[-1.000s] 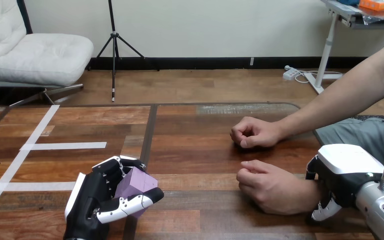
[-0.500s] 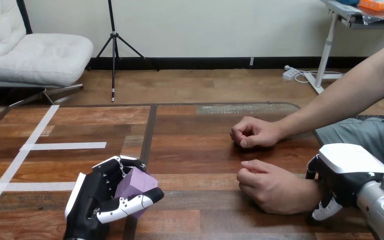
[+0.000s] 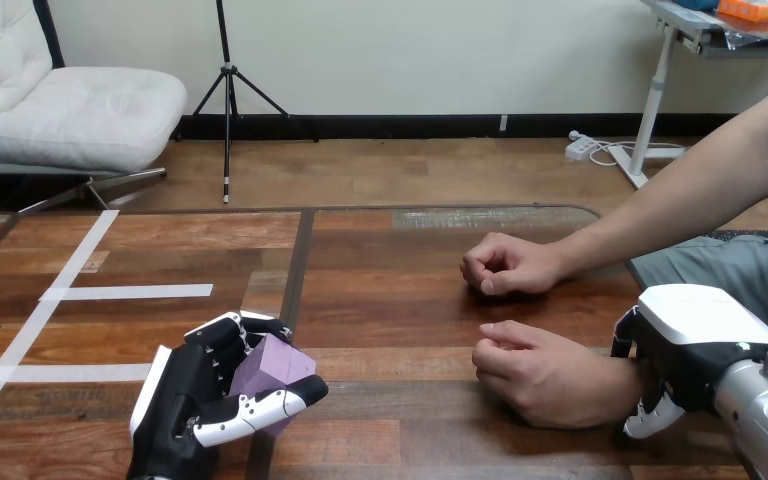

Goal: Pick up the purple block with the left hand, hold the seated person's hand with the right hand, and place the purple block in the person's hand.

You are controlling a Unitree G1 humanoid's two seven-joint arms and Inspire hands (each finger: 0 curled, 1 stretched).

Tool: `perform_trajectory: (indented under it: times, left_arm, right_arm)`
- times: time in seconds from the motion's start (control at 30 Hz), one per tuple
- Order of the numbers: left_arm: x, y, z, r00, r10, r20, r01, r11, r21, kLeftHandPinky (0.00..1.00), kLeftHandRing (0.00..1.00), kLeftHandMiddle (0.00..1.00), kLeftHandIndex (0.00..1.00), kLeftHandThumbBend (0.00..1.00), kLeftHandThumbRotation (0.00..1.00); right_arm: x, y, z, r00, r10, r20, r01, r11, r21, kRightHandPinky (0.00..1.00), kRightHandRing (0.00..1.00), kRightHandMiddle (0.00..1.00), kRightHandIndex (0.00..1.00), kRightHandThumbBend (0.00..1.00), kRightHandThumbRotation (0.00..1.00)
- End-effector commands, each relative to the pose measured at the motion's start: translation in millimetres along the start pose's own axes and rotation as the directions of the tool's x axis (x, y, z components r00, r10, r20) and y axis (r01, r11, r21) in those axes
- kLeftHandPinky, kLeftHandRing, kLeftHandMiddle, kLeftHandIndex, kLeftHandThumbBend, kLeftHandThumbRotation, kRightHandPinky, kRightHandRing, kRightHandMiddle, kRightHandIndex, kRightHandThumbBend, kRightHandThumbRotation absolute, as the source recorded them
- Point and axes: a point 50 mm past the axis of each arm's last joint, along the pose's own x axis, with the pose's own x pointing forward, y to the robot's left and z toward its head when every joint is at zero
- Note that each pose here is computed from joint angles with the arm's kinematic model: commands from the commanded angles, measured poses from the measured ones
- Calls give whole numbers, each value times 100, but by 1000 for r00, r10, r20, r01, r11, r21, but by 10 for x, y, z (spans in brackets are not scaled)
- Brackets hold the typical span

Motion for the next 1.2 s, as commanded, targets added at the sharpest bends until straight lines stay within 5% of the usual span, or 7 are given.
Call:
perform_trajectory:
  times: [0.0,0.67,0.97,1.17]
  left_arm:
    - [196,-7,210,993,-20,114,18,1000,20,33,39,46,48,93,11]
    - [189,2,216,994,-18,110,16,1000,21,33,39,46,47,93,11]
    - [183,5,218,993,-20,112,17,999,27,33,39,46,47,93,12]
    - [178,5,217,994,-18,109,16,1000,26,33,39,46,47,93,12]
  right_arm:
    - [-22,-168,-7,998,-66,-3,66,998,-23,38,46,52,54,77,0]
    - [16,-66,-9,998,20,-58,-25,996,-89,31,40,49,61,76,0]
    - [21,55,-29,996,56,-65,-62,993,-100,36,48,56,65,72,0]
    - [30,104,-37,994,88,-66,-95,989,-113,48,59,65,68,73,0]
